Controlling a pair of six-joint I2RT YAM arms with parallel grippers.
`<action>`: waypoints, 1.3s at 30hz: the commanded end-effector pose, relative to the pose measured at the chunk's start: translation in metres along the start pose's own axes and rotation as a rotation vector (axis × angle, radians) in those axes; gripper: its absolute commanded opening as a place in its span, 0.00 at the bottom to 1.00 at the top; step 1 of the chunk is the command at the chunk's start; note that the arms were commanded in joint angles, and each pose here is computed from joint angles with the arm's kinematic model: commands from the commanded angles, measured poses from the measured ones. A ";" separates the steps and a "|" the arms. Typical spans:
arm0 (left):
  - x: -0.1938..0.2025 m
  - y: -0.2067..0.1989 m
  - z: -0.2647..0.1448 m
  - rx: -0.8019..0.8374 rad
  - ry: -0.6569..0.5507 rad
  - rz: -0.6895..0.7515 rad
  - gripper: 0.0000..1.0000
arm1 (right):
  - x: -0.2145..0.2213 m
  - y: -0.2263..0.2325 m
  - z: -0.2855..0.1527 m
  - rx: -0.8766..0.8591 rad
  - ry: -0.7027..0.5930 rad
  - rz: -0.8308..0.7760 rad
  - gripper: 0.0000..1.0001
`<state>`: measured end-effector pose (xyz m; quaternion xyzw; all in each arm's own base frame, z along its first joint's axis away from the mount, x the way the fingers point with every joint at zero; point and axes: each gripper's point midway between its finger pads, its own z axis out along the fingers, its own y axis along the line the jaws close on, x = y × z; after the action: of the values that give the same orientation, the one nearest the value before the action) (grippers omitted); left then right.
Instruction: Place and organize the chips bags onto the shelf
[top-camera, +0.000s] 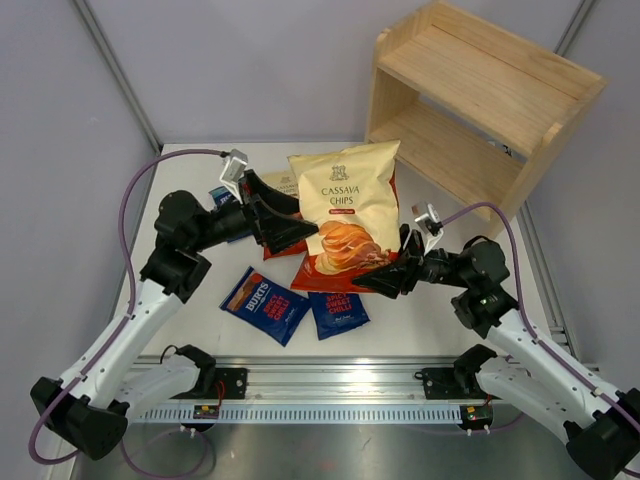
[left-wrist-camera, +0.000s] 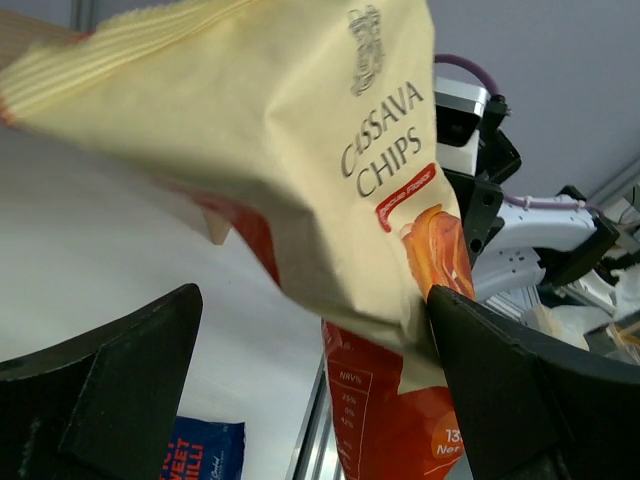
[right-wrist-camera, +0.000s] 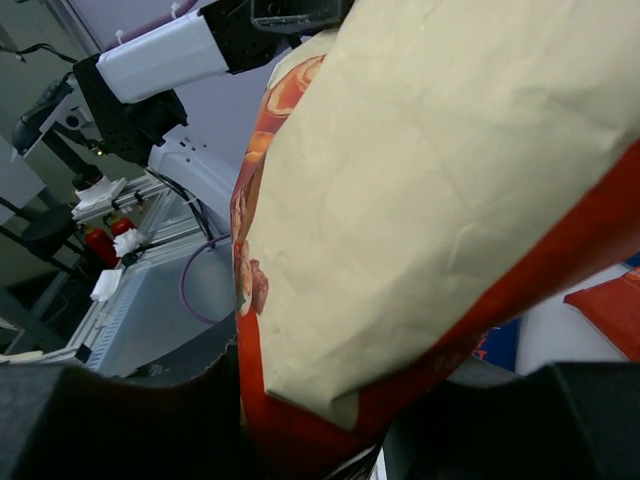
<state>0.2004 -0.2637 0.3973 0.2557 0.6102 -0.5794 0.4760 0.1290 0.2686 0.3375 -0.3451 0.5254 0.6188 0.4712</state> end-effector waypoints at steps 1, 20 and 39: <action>-0.007 0.013 -0.008 -0.117 -0.108 -0.050 0.99 | -0.030 0.003 -0.002 0.037 -0.102 -0.159 0.00; -0.005 -0.038 0.012 0.165 -0.160 -0.087 0.20 | -0.013 0.024 0.011 -0.196 0.094 -0.099 0.06; -0.087 -0.038 -0.012 0.120 -0.622 -0.189 0.00 | -0.055 -0.021 -0.006 0.151 -0.390 0.296 0.99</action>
<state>0.2093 -0.2527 0.4337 0.0578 0.5170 -0.6573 0.5452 0.1685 0.2572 0.3450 -0.1445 0.5680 0.6472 0.4875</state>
